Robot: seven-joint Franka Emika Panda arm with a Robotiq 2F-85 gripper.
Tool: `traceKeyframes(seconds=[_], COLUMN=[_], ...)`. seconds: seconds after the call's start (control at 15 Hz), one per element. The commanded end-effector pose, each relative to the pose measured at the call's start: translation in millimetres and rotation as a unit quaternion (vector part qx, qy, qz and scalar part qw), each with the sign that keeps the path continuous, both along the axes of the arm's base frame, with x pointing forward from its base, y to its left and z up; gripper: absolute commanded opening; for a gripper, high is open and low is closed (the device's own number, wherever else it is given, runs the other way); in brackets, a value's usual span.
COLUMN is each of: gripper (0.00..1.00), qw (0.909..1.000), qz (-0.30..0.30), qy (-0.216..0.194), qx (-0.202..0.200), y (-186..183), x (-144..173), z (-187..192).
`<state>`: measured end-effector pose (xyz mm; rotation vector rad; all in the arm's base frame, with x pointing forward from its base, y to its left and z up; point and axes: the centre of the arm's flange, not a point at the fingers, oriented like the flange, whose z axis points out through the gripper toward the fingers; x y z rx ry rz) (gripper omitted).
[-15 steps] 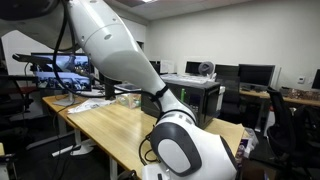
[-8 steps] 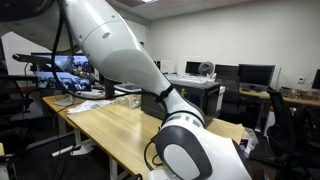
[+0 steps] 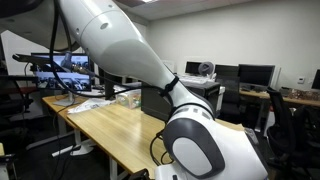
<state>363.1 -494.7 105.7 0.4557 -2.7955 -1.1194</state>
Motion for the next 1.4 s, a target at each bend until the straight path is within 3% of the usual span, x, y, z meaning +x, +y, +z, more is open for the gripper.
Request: traceKeyframes(seconds=[0.0, 0.67, 1.33], gripper=[1.00, 1.00, 1.00], qw=[0.9992, 0.9982, 0.9993], qz=[0.021, 0.056, 0.031], qy=[-0.028, 0.005, 0.006], qx=[0.018, 0.022, 0.023], y=[15, 50, 44], x=[1, 11, 10], z=[18, -2, -3])
